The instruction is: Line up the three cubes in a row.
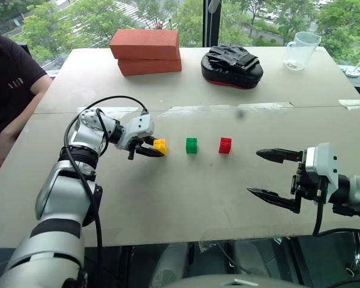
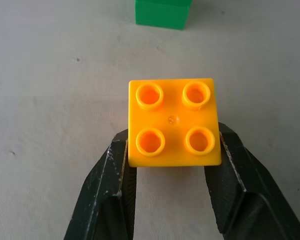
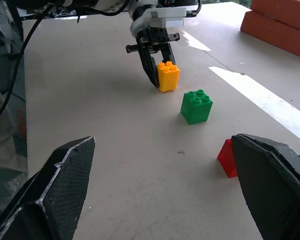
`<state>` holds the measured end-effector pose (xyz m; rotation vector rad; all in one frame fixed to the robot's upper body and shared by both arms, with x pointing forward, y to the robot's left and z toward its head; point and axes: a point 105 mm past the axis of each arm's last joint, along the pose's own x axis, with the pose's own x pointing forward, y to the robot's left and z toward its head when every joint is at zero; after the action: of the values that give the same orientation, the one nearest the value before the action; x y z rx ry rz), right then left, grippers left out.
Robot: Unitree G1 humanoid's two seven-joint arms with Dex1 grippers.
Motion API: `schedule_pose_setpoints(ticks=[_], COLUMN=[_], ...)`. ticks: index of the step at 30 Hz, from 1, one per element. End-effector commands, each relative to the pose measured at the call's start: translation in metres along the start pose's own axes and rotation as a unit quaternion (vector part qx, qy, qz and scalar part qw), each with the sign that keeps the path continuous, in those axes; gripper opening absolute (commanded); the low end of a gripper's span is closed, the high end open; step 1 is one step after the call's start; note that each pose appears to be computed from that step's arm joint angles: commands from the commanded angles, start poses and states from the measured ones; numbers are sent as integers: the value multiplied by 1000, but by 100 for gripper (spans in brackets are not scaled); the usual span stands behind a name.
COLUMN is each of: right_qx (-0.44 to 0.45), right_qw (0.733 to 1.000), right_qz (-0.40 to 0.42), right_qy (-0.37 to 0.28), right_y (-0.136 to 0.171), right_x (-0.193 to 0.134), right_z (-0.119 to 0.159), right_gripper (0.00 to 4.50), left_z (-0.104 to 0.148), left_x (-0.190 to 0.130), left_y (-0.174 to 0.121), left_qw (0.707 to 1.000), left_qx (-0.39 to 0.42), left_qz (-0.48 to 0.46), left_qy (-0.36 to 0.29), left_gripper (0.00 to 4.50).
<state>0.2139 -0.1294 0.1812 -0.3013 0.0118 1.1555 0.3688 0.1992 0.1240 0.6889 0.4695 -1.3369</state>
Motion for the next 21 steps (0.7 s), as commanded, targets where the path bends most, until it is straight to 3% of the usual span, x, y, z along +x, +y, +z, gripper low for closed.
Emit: schedule_pose_setpoints(ticks=[1,14,19,20,21], right_qx=[-24,-23,-24,-23,-23], right_qw=[1000,1000,1000,1000,1000], right_qz=[-5,-20,-20,-20,-20], right_qy=[-3,-2,-1,-1,-1], right_y=[2,2,2,2,2], right_x=[-4,-9,-8,-8,-8], right_z=[8,8,8,8,8], right_gripper=[450,450,450,450,450], left_z=[6,5,5,6,5], left_x=[-6,-6,-7,-8,-8], left_y=[6,10,11,11,10], left_qw=[1000,999,998,998,998], left_qx=[26,41,53,51,49], left_qz=[10,15,24,22,20], left_qy=[7,31,31,29,27], left_gripper=[128,128,373,381,447])
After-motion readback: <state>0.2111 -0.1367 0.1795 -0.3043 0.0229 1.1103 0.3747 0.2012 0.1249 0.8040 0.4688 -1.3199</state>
